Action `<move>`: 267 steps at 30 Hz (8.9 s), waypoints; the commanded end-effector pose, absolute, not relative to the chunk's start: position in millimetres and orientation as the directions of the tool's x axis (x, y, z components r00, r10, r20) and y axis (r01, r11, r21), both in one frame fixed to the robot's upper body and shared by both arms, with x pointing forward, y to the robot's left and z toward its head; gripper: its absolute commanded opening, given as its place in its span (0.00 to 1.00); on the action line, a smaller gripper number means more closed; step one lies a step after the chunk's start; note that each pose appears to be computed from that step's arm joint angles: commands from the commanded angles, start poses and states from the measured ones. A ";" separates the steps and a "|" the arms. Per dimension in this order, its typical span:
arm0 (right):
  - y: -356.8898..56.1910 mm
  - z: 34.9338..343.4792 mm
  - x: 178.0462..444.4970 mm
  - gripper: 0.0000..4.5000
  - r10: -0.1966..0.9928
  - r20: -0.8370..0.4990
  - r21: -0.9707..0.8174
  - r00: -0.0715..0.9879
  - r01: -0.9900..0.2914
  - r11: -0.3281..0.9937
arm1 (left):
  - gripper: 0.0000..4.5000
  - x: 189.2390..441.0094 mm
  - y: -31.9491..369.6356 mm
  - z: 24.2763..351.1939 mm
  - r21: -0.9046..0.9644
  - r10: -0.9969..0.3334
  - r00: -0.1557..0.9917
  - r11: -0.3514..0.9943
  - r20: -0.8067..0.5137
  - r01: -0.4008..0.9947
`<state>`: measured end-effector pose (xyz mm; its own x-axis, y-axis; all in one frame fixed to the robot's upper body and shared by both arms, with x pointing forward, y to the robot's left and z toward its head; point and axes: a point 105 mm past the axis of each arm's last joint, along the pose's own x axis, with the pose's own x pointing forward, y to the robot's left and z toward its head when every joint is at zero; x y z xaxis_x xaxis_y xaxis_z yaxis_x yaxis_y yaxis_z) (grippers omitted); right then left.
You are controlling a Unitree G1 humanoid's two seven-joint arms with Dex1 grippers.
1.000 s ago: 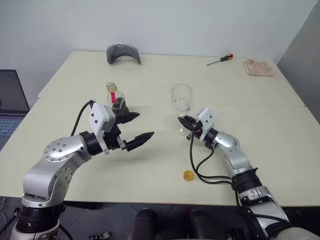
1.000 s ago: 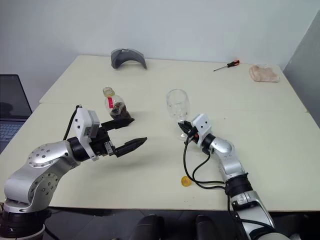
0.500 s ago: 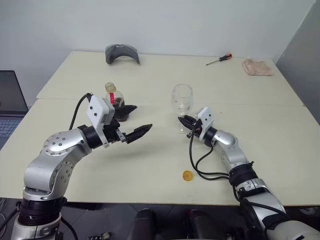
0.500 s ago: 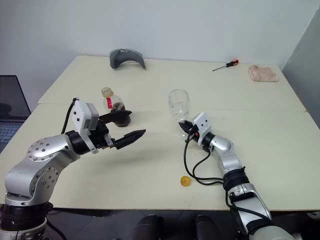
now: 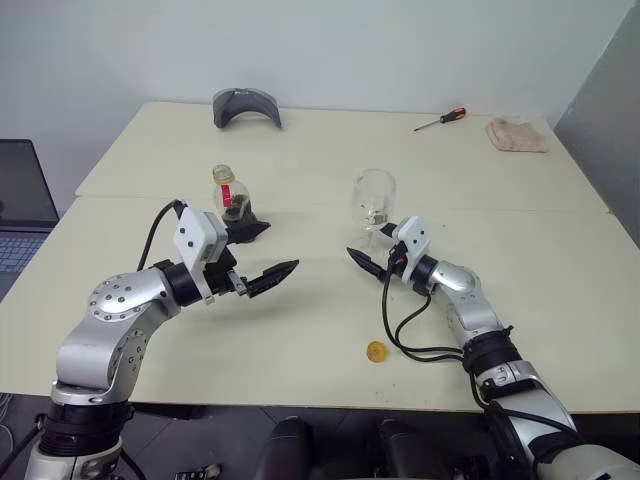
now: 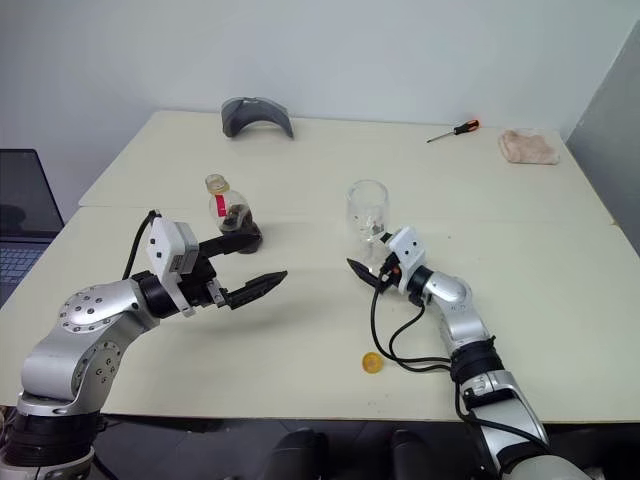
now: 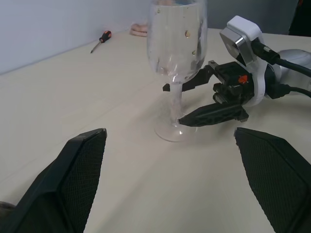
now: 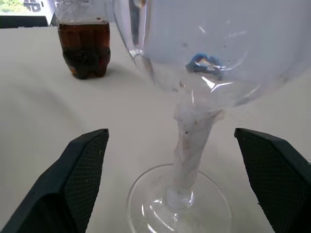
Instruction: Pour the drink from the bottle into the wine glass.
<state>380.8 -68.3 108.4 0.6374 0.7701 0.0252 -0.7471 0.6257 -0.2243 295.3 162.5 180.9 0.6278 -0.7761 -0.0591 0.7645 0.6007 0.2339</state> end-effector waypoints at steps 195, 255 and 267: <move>-85.1 214.0 311.4 1.00 0.590 0.081 -0.144 0.803 -0.577 0.804 | 0.17 440.1 68.0 291.8 0.966 -0.711 0.670 0.051 0.214 -0.255; -89.6 220.1 308.4 1.00 0.573 0.156 -0.167 0.804 -0.551 0.818 | 0.17 443.7 71.7 294.9 0.963 -0.698 0.688 0.008 0.199 -0.270; -88.4 220.4 304.4 1.00 0.585 0.186 -0.172 0.789 -0.561 0.810 | 0.17 443.6 69.8 295.9 0.962 -0.701 0.686 0.004 0.198 -0.274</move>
